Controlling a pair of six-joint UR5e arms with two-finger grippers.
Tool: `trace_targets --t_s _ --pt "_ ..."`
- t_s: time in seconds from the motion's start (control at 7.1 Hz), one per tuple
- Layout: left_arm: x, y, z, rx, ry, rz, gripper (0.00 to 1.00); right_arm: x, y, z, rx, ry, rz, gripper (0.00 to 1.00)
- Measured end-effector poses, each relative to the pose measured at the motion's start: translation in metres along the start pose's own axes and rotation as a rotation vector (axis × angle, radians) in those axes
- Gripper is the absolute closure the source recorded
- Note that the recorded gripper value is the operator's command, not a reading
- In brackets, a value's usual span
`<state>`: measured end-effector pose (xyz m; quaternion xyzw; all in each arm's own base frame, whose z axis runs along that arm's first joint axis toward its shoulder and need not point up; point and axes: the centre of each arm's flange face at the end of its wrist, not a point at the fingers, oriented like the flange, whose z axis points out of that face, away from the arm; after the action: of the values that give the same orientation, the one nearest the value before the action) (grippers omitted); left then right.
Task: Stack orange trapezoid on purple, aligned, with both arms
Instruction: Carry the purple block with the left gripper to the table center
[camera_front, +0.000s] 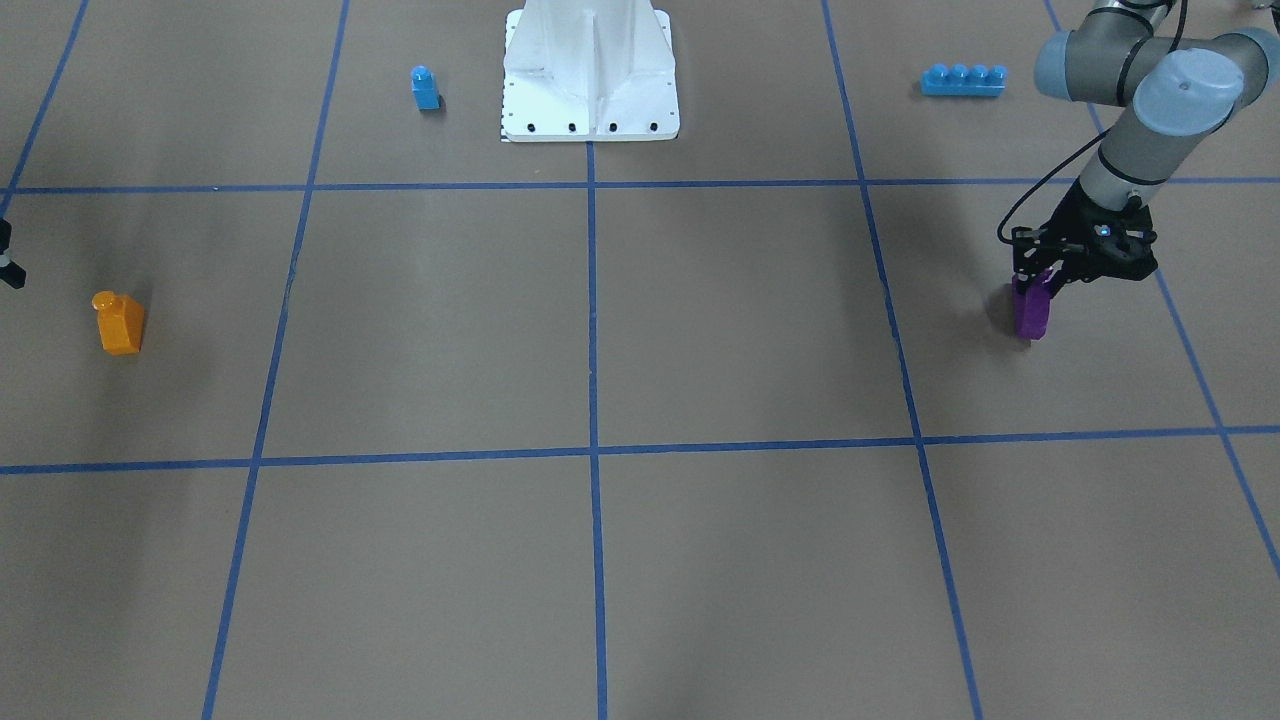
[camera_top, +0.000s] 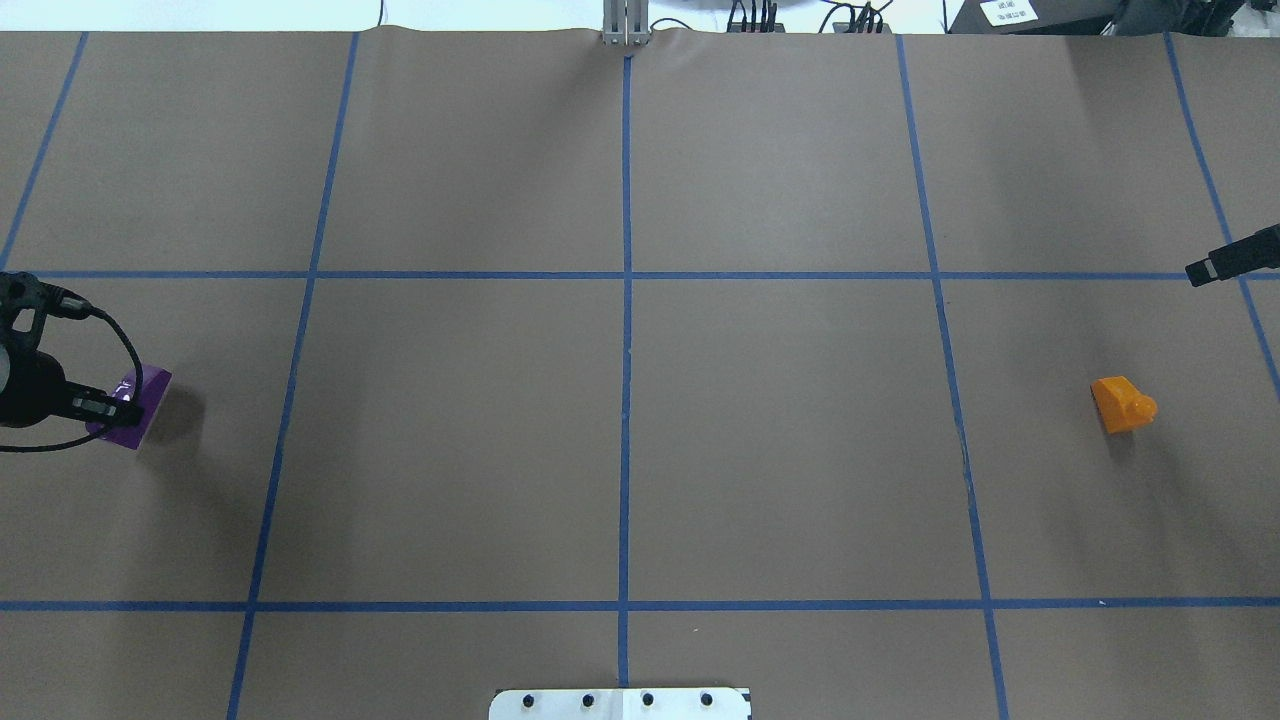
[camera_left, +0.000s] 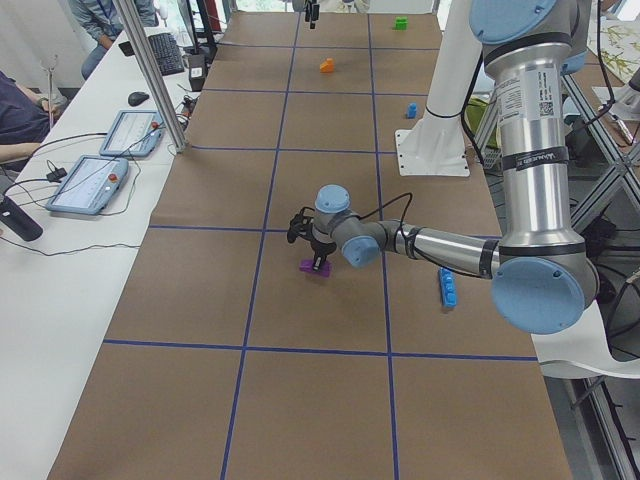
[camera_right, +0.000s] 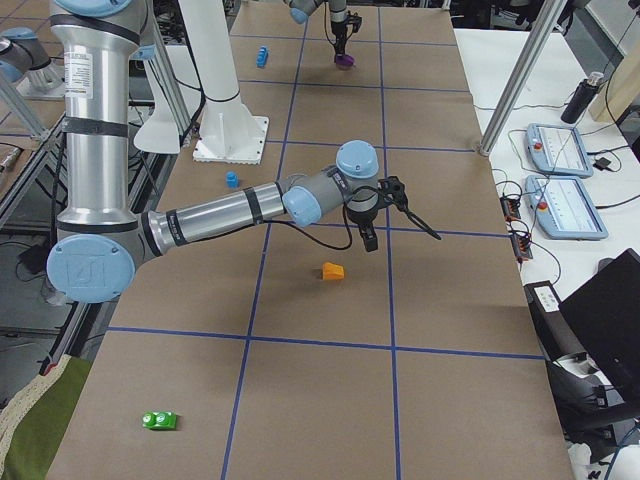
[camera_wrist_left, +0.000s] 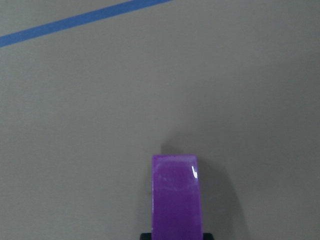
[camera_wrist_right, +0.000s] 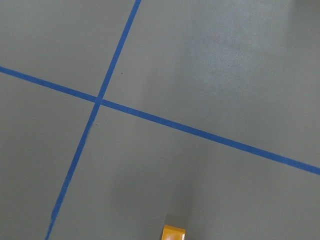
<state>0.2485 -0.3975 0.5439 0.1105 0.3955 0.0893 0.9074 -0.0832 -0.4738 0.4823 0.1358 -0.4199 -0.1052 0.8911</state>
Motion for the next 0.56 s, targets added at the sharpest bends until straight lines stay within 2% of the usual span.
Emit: trace_targets --t_s 0.28,0.56 --pt "0.059 -0.050 -0.017 0.022 0.044 -0.075 1.00 0.000 0.000 0.000 0.000 0.001 0.001 0.00" --pt "0.142 -0.119 -0.037 0.014 0.042 -0.163 1.00 0.000 -0.001 0.001 0.000 0.002 0.001 0.00"
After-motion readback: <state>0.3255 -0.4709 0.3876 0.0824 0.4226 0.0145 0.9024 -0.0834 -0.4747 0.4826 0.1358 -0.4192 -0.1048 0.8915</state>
